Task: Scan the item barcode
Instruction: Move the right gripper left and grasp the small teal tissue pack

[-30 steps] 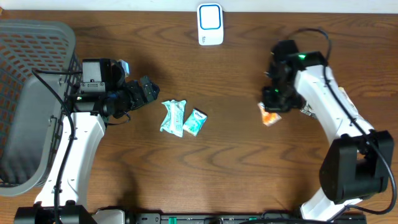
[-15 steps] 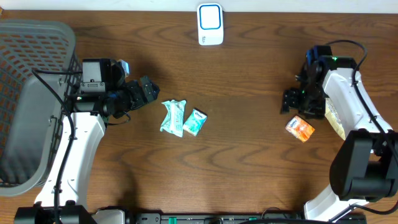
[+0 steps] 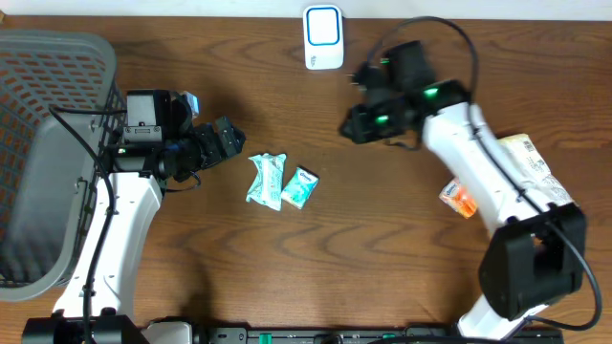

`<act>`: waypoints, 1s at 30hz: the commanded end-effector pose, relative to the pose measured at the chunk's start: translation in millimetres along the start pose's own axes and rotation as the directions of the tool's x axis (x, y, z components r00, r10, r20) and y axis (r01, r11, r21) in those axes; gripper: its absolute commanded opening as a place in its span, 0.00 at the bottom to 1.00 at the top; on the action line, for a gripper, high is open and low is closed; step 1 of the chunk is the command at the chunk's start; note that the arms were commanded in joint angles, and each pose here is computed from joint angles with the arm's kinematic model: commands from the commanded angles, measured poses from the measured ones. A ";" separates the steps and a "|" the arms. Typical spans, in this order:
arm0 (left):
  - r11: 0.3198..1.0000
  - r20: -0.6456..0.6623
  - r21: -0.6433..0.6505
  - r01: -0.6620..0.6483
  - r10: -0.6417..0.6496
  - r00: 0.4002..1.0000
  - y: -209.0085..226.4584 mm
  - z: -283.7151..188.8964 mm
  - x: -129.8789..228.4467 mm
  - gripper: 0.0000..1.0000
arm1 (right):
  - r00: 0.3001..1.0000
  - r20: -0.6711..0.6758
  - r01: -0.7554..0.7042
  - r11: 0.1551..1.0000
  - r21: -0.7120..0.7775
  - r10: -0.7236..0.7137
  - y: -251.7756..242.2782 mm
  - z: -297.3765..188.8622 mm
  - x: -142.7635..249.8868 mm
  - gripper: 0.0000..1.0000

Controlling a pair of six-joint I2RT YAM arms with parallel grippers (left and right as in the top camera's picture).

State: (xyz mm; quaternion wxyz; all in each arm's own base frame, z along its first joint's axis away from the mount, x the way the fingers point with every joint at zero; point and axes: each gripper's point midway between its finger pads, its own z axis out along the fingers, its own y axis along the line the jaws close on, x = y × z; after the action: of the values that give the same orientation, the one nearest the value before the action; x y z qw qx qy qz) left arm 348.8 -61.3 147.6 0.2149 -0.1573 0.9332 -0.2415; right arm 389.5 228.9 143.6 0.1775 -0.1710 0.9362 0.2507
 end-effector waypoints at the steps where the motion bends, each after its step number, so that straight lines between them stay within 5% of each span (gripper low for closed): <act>1: 1.000 0.001 -0.008 -0.009 0.009 1.000 2.9 0.3 -0.2 0.99 | 0.999 -0.039 -0.020 0.999 -0.027 0.019 28.2 34.1 8.9 0.10; 3: 1.000 0.001 -0.008 -0.009 0.009 1.000 2.9 0.3 -0.2 0.99 | 0.997 -0.068 -0.050 0.998 -0.035 0.048 42.6 56.5 16.7 0.01; 13: 1.000 0.001 -0.008 -0.009 0.009 1.000 2.8 0.3 -0.2 0.99 | 0.962 -0.236 -0.146 0.989 -0.033 0.135 61.2 127.0 65.3 0.01; 30: 1.000 0.001 -0.008 -0.009 0.009 1.000 2.9 0.3 -0.2 0.99 | 0.914 -0.348 -0.122 0.961 0.248 0.206 -12.4 103.8 101.7 0.01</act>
State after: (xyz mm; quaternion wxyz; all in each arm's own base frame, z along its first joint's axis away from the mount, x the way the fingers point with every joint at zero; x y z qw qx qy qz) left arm 348.9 -61.3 147.6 0.2151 -0.1572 0.9331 -0.2415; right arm 320.2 281.8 18.3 -0.0119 -0.1193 0.9780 0.1708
